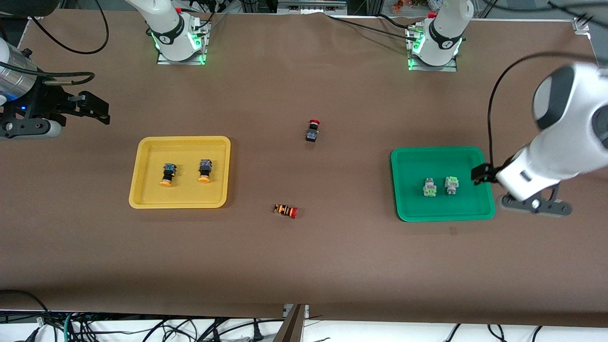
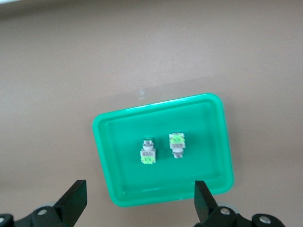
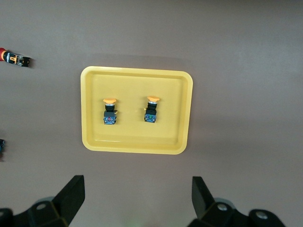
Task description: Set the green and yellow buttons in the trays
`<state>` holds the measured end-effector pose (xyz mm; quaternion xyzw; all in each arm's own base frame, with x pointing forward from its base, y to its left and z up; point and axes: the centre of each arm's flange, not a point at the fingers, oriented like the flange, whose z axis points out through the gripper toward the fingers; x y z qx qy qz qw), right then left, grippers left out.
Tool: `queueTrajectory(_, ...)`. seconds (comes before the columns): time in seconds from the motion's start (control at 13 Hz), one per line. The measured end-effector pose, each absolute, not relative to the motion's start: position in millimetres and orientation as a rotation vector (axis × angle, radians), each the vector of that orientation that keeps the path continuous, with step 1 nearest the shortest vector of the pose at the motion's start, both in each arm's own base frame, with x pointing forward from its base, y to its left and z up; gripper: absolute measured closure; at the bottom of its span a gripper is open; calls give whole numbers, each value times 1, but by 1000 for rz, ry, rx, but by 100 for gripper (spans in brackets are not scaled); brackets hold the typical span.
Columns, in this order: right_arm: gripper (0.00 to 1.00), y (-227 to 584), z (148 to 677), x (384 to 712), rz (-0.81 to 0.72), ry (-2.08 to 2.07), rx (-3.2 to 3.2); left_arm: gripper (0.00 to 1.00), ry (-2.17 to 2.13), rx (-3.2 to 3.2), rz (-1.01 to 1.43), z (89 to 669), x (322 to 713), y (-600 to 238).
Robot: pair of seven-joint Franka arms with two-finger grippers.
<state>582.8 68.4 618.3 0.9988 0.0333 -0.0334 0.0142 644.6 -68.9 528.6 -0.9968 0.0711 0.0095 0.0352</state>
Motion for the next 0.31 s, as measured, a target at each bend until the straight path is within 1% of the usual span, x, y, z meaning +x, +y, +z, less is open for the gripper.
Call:
queueTrajectory(0.15,0,69,618,583,-105,104,3110,0,175,-3111,-17,568,605,-73)
queueTrajectory(0.31,0,69,618,583,-106,104,3110,0,108,-3136,-76,588,574,-54)
